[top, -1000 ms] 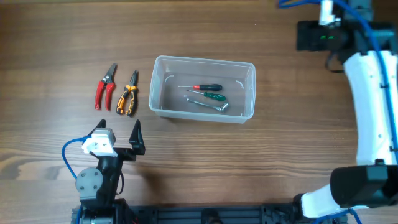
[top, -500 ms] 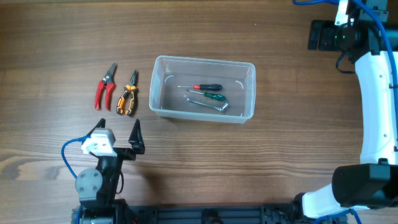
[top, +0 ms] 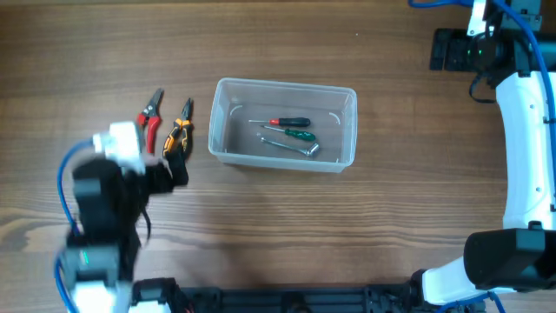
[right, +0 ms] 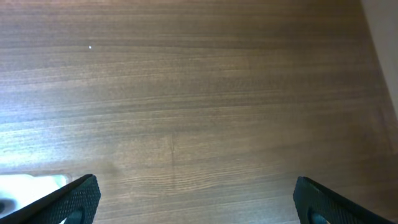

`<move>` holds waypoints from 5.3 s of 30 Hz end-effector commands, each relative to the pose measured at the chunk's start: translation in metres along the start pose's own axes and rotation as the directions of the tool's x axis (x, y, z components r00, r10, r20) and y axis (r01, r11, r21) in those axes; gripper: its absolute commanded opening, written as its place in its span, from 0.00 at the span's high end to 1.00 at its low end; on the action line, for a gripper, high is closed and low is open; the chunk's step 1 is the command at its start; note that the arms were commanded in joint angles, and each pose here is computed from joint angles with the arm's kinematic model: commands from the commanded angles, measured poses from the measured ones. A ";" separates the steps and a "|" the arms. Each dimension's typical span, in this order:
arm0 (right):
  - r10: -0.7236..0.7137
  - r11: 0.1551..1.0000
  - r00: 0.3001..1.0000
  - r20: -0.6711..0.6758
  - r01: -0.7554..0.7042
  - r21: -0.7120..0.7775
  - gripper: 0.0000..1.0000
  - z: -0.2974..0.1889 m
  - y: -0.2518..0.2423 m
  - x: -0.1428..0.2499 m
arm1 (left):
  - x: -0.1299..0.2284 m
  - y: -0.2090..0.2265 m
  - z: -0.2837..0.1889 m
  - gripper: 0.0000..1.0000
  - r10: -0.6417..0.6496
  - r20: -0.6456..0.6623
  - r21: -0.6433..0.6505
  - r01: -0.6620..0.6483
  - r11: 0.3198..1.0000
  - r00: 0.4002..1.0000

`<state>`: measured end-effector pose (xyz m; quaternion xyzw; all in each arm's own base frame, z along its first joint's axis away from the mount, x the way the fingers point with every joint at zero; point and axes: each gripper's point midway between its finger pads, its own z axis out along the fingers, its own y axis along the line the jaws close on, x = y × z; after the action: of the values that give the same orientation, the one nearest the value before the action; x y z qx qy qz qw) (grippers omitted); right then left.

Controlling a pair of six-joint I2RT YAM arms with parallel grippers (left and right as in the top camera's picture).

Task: Pack container
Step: 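Reach the left gripper to the yellow-black pliers and grasp them, then lower the pliers into the container and open the left gripper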

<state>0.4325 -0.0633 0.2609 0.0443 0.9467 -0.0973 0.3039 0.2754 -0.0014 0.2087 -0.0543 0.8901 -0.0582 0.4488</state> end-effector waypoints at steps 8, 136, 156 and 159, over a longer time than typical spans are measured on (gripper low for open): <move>0.023 1.000 1.000 0.002 -0.023 0.003 0.00 0.001 -0.001 -0.001 | -0.039 -0.010 0.055 0.00 0.165 -0.287 0.075 -0.149 0.986 0.944; 0.023 1.000 1.000 0.002 -0.023 0.003 0.00 0.001 -0.001 -0.001 | 0.118 -0.205 0.162 0.93 0.985 -0.056 0.839 -0.527 0.135 0.164; 0.023 1.000 1.000 0.002 -0.023 0.003 0.00 0.001 -0.001 -0.001 | 0.081 -0.214 0.140 0.70 0.965 -0.085 0.795 -0.568 0.215 0.247; 0.023 1.000 1.000 0.002 -0.023 0.003 0.00 0.001 -0.001 -0.001 | 0.009 -0.227 0.121 0.66 0.932 -0.039 0.680 -0.674 0.288 0.360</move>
<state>0.4323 -0.0632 0.2605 0.0444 0.9469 -0.0970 0.3034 0.3476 -0.2268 0.0756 0.6014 0.7884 -0.1054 0.0754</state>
